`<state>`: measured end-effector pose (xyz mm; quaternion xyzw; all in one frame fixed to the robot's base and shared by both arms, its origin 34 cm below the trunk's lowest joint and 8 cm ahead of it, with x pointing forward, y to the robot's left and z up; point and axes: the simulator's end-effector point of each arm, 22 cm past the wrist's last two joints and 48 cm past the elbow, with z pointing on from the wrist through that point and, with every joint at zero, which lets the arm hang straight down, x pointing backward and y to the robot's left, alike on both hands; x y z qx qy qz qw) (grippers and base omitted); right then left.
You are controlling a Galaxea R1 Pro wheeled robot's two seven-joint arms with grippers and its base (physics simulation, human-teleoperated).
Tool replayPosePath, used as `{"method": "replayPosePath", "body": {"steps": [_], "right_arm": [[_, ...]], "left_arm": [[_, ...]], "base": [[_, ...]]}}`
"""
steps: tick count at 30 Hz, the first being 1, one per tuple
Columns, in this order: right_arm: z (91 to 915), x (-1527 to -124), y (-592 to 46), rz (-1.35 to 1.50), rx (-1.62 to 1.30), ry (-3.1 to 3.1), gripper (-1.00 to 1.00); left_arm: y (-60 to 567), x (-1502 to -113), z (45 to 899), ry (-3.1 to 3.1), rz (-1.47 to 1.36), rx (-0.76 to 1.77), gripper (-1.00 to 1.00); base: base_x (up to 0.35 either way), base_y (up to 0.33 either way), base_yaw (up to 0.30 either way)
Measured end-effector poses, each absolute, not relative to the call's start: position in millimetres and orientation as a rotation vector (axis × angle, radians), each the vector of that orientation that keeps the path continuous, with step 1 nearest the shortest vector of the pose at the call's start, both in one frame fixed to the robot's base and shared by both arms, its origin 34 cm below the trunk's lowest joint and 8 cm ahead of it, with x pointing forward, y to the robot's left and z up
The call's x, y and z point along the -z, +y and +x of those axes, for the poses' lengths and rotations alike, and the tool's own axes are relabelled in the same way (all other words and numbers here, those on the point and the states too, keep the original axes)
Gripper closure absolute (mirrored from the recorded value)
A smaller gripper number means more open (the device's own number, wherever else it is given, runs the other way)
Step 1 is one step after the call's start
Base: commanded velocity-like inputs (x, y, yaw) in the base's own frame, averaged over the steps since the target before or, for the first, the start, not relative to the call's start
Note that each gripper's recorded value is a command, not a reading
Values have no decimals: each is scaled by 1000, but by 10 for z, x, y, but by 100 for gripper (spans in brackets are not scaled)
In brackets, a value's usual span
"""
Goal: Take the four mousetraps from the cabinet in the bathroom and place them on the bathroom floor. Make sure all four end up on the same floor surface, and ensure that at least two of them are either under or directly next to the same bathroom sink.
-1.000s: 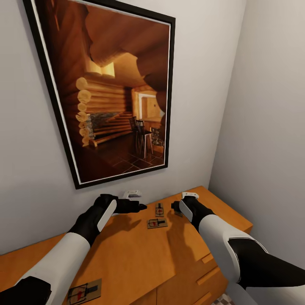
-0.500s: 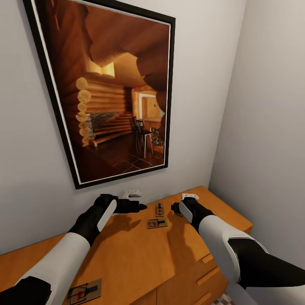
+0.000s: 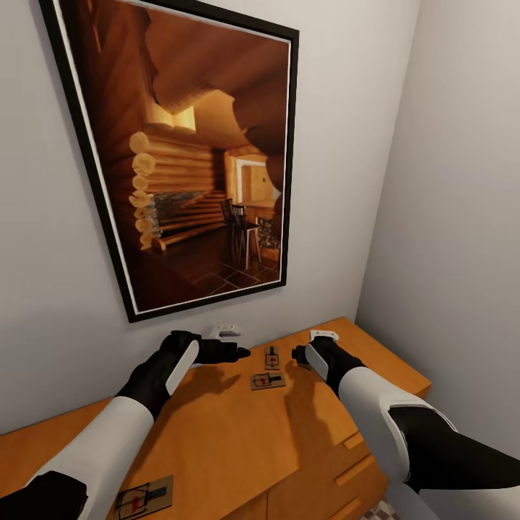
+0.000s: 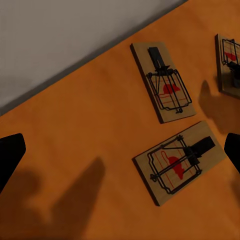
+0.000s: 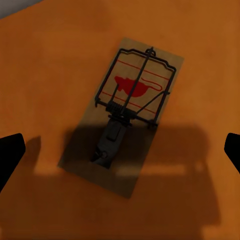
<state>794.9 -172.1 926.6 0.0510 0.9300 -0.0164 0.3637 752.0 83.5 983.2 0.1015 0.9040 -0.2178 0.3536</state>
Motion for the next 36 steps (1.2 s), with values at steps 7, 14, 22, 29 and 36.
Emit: {"method": "replayPosePath", "body": {"steps": [7, 14, 22, 29, 36], "right_arm": [[7949, -9266, -1721, 131, 42, 2393, -100], [7949, -9265, -1721, 131, 42, 2393, -100], [7949, -9266, -1721, 131, 42, 2393, -100], [7949, -9265, -1721, 131, 42, 2393, -100], [7949, -9265, -1721, 132, 42, 2393, -100]], "left_arm": [[835, -9832, 7520, 2338, 262, 563, -100], [835, -9832, 7520, 2338, 263, 563, -100], [836, -9831, 7520, 2338, 263, 562, -100], [835, -9832, 7520, 2338, 263, 563, -100], [834, -9832, 7519, 2338, 263, 564, -100]], "base": [[0, 0, 0], [0, 0, 0], [0, 0, 0], [0, 0, 0], [0, 0, 0]]}}
